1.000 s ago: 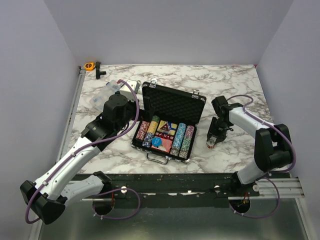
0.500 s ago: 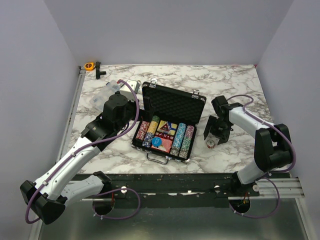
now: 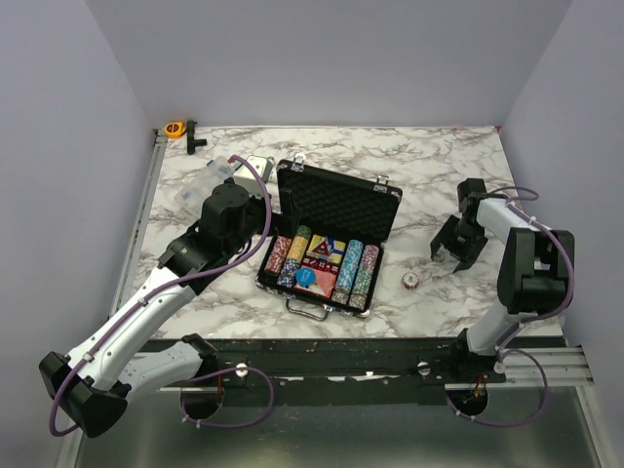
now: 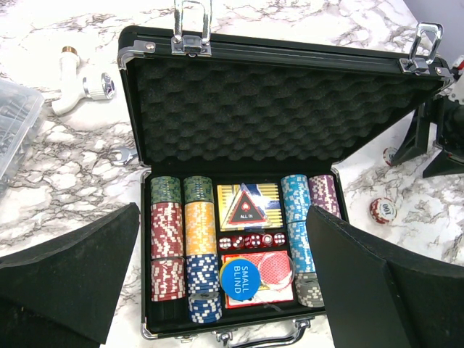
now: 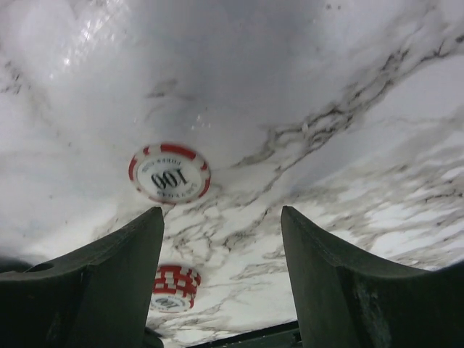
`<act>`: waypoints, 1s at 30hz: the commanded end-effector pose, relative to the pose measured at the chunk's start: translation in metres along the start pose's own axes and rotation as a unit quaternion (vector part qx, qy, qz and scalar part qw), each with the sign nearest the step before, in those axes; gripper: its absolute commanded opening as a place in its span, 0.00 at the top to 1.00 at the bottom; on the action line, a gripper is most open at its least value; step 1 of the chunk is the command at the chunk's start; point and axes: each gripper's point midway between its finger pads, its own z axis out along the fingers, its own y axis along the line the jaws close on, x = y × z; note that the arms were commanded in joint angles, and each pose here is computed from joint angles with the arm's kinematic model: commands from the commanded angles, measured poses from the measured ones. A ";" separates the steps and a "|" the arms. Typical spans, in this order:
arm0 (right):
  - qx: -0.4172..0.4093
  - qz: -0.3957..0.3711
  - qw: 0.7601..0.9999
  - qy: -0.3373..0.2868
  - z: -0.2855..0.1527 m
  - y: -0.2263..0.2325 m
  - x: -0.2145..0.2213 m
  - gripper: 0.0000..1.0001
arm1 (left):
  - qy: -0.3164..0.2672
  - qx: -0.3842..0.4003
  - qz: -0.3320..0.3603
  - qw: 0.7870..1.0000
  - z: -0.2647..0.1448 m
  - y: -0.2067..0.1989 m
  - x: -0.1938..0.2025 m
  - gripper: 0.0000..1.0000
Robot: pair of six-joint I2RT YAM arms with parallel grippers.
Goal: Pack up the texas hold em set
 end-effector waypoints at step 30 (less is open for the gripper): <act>-0.036 -0.029 0.999 0.014 0.013 0.032 -0.034 0.37 | -0.008 0.013 0.000 1.000 -0.003 -0.007 -0.009 0.02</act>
